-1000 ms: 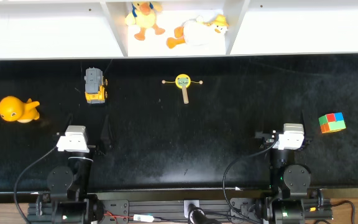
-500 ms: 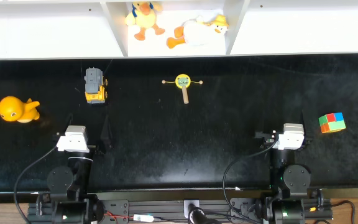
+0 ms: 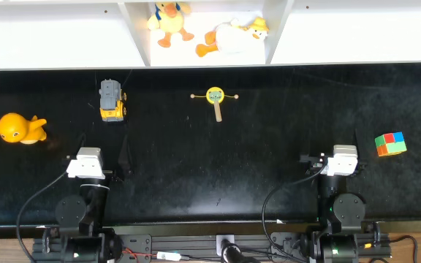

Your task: Store Toys

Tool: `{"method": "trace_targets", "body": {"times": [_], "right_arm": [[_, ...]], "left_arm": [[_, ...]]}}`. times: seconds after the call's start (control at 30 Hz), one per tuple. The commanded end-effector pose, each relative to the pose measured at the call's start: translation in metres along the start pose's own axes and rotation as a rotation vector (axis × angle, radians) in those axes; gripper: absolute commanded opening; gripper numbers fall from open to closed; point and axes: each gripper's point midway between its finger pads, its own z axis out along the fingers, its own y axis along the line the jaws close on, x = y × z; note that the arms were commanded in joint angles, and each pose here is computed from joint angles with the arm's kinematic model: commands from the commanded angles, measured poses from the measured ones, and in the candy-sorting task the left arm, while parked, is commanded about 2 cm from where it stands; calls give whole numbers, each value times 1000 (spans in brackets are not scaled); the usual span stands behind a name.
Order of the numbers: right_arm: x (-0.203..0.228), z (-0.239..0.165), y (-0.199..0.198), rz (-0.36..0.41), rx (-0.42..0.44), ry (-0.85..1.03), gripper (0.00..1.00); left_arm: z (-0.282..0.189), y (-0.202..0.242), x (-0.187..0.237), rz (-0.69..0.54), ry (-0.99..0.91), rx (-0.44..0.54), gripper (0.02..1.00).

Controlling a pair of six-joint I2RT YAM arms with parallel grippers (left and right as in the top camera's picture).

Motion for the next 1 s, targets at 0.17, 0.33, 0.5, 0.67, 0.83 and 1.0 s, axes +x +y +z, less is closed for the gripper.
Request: {"method": "trace_targets", "body": {"times": [0.17, 0.33, 0.5, 0.67, 0.83, 1.0], "right_arm": [[3, 0, 1, 4, -3, 0, 996], [3, 0, 1, 4, -3, 0, 996], [3, 0, 1, 3, -3, 0, 996], [3, 0, 1, 4, -3, 0, 996], [3, 0, 1, 3, -3, 0, 996], [3, 0, 1, 3, -3, 0, 996]], "left_arm": [[0, -2, -1, -6, -5, 7, 998], [0, -2, 0, -7, -4, 8, 998], [-1, 12, -5, -8, -15, -69, 998], [-3, 23, -21, -179, 103, -129, 993], [-4, 47, -23, -98, 390, -211, 993], [10, 64, -33, 11, 538, -111, 993]]}}
